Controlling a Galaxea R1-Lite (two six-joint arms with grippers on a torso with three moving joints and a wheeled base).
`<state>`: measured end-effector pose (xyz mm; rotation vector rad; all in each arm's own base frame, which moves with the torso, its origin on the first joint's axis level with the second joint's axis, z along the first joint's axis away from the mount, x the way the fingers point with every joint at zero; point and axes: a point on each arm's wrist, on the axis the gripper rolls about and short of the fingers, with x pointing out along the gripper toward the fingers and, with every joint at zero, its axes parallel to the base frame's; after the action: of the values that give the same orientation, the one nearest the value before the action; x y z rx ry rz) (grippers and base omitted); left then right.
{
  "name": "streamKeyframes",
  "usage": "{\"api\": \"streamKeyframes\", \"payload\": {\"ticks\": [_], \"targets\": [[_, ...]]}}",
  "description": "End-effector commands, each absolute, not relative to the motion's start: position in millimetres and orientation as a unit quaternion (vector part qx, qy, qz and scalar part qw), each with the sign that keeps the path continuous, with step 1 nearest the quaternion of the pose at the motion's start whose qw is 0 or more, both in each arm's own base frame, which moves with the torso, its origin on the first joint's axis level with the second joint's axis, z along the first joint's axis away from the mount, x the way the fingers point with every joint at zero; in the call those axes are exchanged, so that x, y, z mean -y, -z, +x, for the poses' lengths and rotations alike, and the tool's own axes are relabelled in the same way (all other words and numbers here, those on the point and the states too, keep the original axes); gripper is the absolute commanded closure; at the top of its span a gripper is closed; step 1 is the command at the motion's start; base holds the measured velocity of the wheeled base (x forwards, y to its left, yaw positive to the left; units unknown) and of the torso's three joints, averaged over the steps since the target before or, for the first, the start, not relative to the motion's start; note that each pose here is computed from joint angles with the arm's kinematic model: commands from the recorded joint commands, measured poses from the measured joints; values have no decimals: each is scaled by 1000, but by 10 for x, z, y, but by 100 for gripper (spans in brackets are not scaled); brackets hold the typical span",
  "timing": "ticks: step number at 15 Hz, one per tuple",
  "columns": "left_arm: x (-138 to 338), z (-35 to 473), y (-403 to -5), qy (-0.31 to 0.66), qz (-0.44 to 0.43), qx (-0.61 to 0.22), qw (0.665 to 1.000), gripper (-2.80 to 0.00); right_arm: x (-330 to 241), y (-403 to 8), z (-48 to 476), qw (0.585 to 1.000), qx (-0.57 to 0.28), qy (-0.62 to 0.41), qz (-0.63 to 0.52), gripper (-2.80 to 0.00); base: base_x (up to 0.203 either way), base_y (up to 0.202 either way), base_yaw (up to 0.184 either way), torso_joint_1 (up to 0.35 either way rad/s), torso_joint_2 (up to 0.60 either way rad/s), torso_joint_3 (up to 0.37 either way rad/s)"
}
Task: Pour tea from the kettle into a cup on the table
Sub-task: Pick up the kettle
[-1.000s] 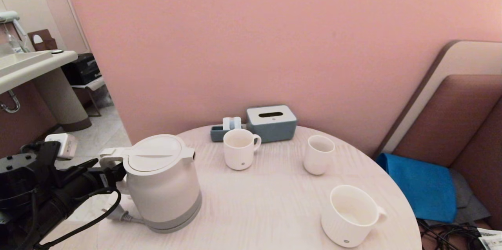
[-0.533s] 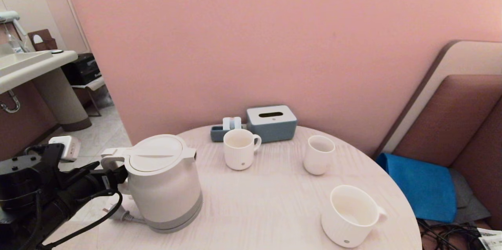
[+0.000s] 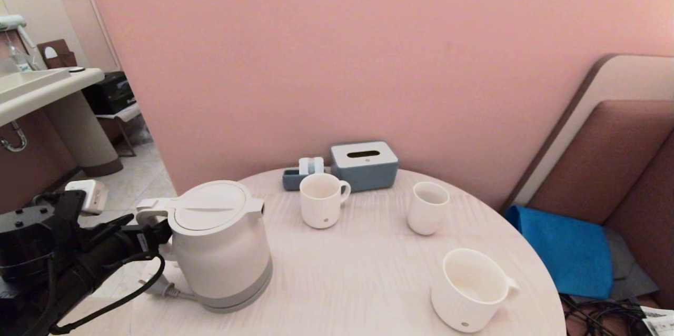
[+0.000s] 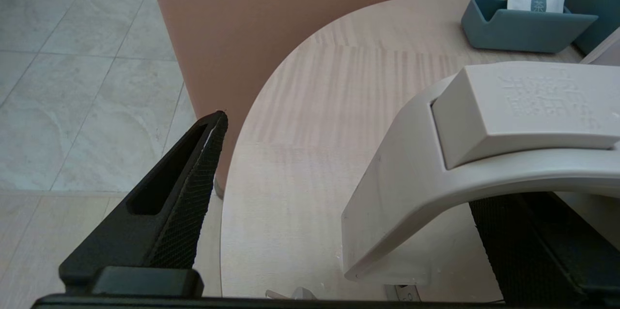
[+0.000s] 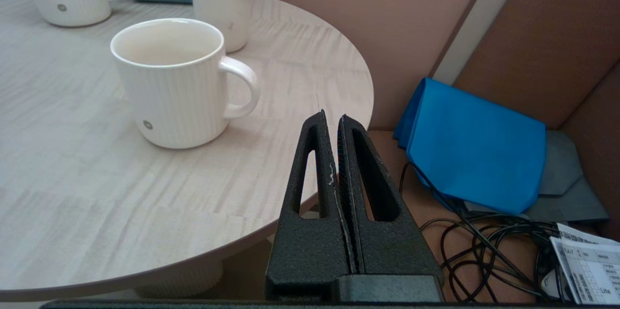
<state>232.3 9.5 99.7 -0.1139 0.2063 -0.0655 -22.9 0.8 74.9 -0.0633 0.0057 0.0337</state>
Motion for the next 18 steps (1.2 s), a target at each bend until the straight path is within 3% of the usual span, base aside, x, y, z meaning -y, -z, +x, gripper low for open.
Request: {"api": "streamKeyframes", "payload": {"ticks": [1,18], "targets": [[-96,2320,-1007,33,-57,-99,993,-280,-8,-751,-229,999,-3,-17,-32,0,0,0,0,0,0,0],[-94,2297,-1024,33,-56,-96,993,-280,-8,-751,-229,999,-3,-17,-32,0,0,0,0,0,0,0]]}}
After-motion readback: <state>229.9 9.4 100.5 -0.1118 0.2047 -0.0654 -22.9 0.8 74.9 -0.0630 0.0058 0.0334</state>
